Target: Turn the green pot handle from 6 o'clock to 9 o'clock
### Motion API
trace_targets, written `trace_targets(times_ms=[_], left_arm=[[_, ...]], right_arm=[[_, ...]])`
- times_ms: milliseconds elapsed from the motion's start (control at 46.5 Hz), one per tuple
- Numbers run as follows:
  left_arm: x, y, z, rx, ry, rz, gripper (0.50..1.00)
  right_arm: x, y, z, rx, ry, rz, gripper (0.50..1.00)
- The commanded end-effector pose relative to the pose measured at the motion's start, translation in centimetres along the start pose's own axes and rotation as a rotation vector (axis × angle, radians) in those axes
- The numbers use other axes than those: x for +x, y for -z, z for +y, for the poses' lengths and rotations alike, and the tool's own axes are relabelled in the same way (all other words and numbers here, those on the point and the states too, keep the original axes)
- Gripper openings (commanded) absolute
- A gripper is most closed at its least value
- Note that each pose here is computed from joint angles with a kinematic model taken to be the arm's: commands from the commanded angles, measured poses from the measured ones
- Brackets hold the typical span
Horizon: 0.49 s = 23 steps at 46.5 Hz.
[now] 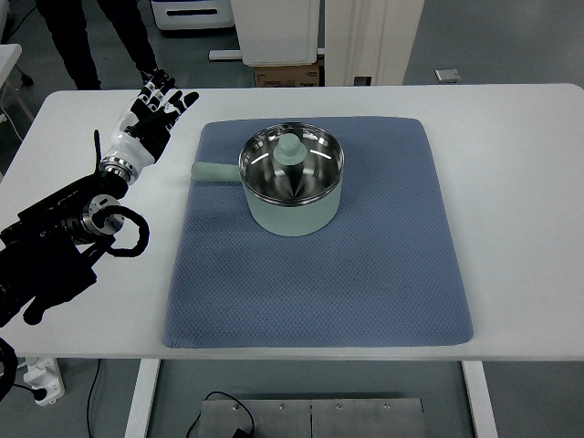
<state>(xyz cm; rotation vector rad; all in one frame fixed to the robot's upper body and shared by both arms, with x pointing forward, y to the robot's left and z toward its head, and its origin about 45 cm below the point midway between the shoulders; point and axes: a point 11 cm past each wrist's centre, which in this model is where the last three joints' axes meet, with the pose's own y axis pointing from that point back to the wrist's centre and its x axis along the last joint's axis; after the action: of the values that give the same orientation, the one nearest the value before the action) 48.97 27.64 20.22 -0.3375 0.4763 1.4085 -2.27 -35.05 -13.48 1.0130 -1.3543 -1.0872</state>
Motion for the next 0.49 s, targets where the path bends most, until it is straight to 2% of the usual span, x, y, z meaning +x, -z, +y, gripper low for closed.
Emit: trace_targets(times_ms=[0,473], left_arm=[[-0.3,0.3,0.0,-0.003,0.003,0.023,1.0],[0.6,3.2,1.3,0.024,-0.017,0.1,1.0]], right_arm=[[0.0,0.0,0.0,0.0,0.0,0.001,1.0],[0.0,0.0,0.0,0.0,0.0,-0.001,1.0]])
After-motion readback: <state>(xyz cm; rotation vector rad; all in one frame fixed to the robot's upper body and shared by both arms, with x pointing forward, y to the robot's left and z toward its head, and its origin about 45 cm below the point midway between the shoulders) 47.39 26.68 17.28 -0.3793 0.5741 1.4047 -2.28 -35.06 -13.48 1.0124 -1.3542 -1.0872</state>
